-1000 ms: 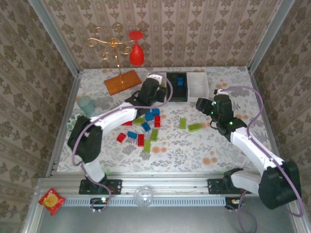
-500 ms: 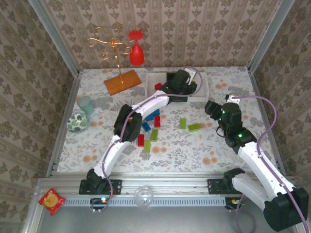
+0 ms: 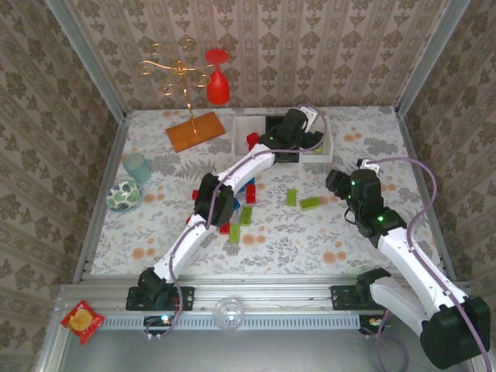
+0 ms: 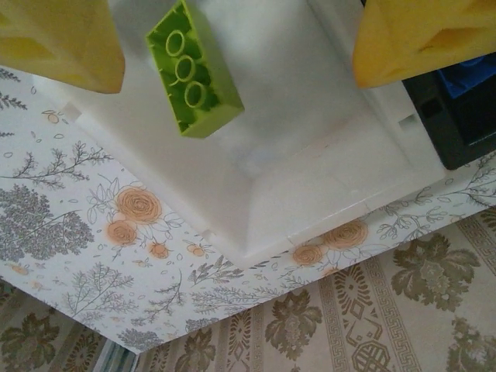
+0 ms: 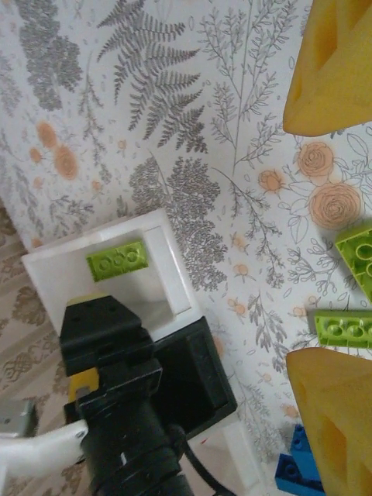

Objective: Sort the legos into containers by color
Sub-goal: Place the lego in the container, then pick up the lego from the center of the table.

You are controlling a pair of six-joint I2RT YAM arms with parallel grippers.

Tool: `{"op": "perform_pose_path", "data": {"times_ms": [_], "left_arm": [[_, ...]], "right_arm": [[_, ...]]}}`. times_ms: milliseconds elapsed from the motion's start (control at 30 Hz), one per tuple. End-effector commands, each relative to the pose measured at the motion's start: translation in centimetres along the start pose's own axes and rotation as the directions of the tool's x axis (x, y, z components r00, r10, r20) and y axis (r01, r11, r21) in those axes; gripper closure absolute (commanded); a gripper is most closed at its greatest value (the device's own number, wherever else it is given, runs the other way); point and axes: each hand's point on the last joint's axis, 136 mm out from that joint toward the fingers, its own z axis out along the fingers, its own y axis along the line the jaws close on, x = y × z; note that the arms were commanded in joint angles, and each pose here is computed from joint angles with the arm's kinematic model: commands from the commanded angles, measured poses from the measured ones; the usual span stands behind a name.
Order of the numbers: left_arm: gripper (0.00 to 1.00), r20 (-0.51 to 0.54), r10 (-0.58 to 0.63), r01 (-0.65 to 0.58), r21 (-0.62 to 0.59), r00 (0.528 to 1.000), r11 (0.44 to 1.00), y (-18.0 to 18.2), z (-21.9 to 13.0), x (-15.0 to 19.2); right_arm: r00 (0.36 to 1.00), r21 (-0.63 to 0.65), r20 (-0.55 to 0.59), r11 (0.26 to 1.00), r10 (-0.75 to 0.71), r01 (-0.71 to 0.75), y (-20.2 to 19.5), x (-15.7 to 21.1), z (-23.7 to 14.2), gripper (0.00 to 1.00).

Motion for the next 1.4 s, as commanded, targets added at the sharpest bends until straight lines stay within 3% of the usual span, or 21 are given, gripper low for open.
{"op": "perform_pose_path", "data": {"times_ms": [0, 133, 300, 600, 867, 1367], "left_arm": [[0.20, 0.077, 0.022, -0.023, 0.014, 0.997, 1.000, -0.3, -4.1, -5.7], [0.19, 0.083, 0.017, -0.016, -0.007, 0.996, 1.000, 0.5, -8.2, -7.2], [0.18, 0.124, -0.049, 0.056, -0.055, 0.991, 0.997, 3.3, -15.3, -5.8], [0.18, 0.133, -0.154, 0.167, -0.093, 0.979, 0.982, 5.4, -24.1, -0.1], [0.17, 0.111, -0.167, 0.182, -0.150, 0.980, 0.972, 6.3, -27.0, 3.0], [0.17, 0.070, -0.176, 0.186, -0.188, 0.982, 0.964, 6.9, -27.7, 5.8]], "right_arm": [[0.996, 0.008, -0.085, 1.000, 0.013, -0.012, -0.1, 2.0, 1.0, 0.27], [0.978, 0.007, -0.209, 1.000, -0.024, 0.026, 0.7, 5.5, 2.5, 0.27], [0.948, 0.032, -0.308, 0.995, -0.077, 0.091, 1.8, 9.6, 3.5, 0.27], [0.941, 0.047, -0.329, 0.994, -0.081, 0.102, 2.5, 13.6, 4.1, 0.28], [0.952, 0.096, -0.298, 0.990, -0.073, 0.106, 1.8, 14.8, 5.1, 0.29], [0.961, 0.096, -0.254, 0.986, -0.108, 0.136, 4.0, 14.1, 10.1, 0.33]]}}
